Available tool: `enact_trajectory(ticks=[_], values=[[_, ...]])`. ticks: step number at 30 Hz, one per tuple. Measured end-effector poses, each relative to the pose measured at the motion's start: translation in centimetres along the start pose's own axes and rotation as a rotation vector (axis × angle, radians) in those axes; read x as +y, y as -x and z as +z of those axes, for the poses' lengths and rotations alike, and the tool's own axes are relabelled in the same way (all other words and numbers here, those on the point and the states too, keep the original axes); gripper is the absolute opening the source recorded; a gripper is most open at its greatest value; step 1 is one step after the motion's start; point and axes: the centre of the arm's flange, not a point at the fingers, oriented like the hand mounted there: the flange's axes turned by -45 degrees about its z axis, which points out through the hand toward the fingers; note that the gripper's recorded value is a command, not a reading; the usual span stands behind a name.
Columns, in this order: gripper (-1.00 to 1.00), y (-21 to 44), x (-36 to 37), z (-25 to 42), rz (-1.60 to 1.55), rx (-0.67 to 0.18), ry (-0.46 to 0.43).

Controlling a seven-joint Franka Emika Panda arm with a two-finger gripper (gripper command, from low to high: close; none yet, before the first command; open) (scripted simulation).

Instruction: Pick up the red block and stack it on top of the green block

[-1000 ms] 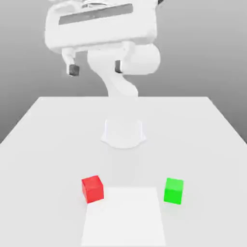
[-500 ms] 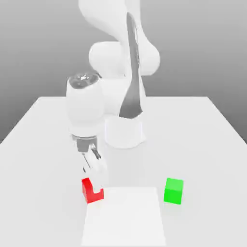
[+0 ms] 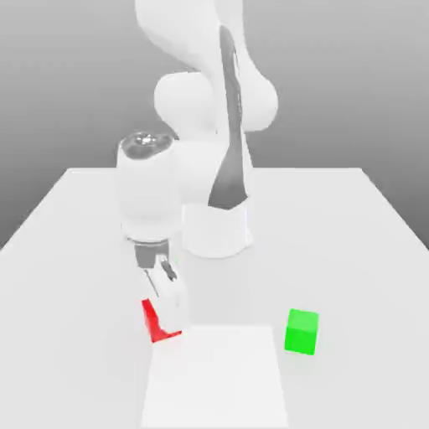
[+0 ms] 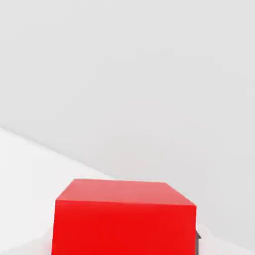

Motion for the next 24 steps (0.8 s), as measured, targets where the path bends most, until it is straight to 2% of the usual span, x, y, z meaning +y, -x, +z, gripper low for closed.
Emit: enact_trajectory(ticks=[6,17,24], values=[[-1.0,5.7,-4.2,-2.2,0.065,-0.006,-0.009],[-1.0,20.8,-8.7,-4.5,0.203,-0.001,-0.002],[-1.0,21.2,-8.9,-1.2,0.222,0.058,0.025]])
